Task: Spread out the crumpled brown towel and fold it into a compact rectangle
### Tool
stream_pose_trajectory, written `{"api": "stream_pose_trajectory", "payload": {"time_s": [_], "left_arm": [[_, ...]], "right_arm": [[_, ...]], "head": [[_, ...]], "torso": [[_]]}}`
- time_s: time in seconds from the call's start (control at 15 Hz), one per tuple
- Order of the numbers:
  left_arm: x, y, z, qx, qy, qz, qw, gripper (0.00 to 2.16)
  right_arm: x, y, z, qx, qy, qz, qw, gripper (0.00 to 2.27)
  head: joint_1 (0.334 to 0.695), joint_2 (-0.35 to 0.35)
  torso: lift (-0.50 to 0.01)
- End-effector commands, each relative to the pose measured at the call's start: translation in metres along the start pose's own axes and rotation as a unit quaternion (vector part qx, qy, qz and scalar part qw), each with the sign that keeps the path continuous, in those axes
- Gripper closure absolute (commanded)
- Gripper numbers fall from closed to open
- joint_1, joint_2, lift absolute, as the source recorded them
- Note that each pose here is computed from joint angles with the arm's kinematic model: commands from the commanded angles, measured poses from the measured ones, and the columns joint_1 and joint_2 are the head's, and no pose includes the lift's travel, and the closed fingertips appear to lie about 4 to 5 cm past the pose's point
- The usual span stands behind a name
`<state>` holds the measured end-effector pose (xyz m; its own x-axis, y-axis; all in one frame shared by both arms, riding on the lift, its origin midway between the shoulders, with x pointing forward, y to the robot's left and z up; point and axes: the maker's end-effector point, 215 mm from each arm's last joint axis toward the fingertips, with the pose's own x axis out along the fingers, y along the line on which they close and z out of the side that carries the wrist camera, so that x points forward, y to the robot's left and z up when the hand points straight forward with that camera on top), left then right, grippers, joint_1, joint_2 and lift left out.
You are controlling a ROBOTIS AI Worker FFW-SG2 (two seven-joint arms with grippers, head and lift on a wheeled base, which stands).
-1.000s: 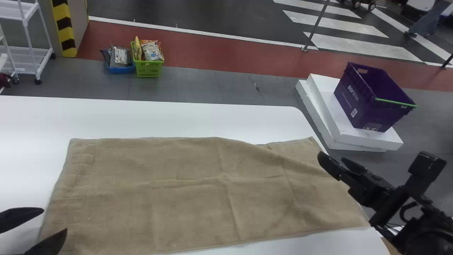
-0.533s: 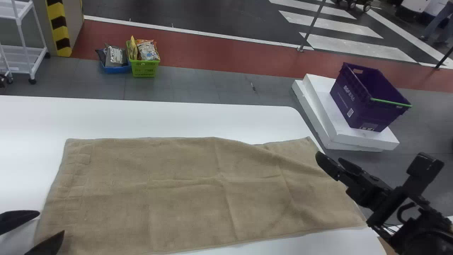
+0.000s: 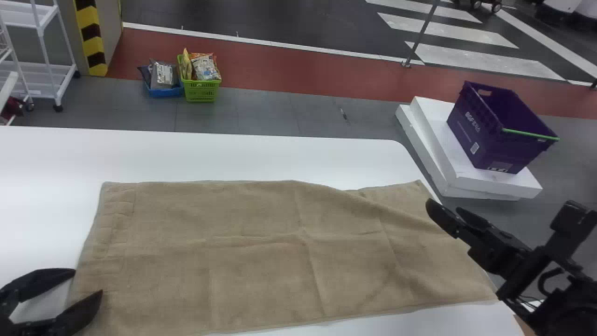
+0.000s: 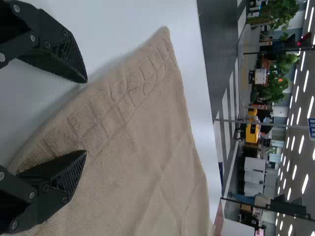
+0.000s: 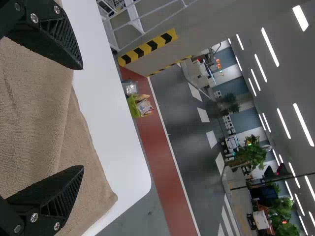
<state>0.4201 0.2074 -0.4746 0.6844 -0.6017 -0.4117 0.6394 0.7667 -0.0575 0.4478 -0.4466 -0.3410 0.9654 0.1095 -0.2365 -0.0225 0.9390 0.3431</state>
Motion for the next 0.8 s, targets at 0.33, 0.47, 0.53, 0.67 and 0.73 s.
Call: {"api": "stream_pose_trajectory", "payload": {"time_s": [0.33, 0.47, 0.53, 0.67, 0.73], "left_arm": [[-0.019, 0.009, 0.009, 0.010, -0.011, -0.011, 0.9998, 1.42], [-0.039, 0.025, 0.011, 0.009, -0.015, -0.004, 0.9998, 1.42], [-0.050, 0.035, 0.009, 0.010, -0.012, 0.002, 0.9999, 1.42], [-0.070, 0.050, 0.007, 0.006, -0.014, 0.009, 0.9998, 1.42], [-0.080, 0.053, 0.005, 0.004, -0.014, 0.006, 0.9999, 1.42]], "right_arm": [[0.004, -0.001, -0.008, 0.008, 0.005, 0.001, 1.000, 0.10], [0.004, -0.002, -0.008, 0.007, 0.004, 0.001, 1.000, 0.10], [0.004, -0.002, -0.009, 0.008, 0.004, 0.002, 1.000, 0.10], [0.004, -0.003, -0.010, 0.008, 0.004, 0.001, 1.000, 0.10], [0.005, -0.003, -0.011, 0.008, 0.004, 0.001, 1.000, 0.10]], "head": [[0.695, -0.306], [0.695, -0.289], [0.695, -0.281], [0.695, -0.254], [0.695, -0.242]], "torso": [[-0.127], [-0.127], [-0.127], [-0.127], [-0.127]]}}
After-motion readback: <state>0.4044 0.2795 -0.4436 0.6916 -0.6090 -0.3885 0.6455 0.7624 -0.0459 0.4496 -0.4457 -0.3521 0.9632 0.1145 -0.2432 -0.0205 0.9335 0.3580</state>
